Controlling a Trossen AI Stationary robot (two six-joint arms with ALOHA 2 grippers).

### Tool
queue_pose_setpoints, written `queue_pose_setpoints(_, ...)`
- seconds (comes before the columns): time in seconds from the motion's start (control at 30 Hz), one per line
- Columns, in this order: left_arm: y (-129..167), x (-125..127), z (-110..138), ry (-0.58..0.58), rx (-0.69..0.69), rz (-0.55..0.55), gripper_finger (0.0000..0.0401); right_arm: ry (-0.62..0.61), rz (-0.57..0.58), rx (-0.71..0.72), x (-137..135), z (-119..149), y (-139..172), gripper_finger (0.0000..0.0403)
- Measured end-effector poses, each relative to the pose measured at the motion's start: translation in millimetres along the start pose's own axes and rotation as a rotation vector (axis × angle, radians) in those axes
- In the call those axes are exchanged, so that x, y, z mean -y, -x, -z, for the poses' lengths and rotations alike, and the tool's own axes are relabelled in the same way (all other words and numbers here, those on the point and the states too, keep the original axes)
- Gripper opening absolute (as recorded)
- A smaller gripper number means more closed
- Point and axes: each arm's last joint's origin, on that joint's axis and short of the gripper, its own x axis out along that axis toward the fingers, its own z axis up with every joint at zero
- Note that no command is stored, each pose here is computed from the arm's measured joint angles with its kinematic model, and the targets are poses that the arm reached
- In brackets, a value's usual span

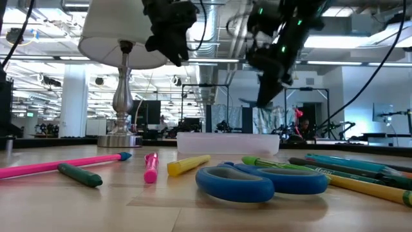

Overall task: Pick & place school supplies into a supply box
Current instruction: Put the green crayon into the pink supply box

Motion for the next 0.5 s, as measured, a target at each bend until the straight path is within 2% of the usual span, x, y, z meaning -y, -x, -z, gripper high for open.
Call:
queue_pose_setpoints(0.17, 2, 21, 2, 0.034, 0.059, -0.001, 0.0182, 0.066, -0.105, -0.043, 17, -3, -26, 0.0003)
queue_pose_setpoints(0.27, 4, 31, 6, 0.046, 0.067, 0.000, 0.0182, 0.115, -0.168, -0.058, 13, -3, -40, 0.0004)
queue_pose_setpoints(0.5, 7, 48, 13, 0.031, 0.091, -0.030, 0.0182, 0.160, -0.220, -0.101, -5, 2, -58, 0.0012)
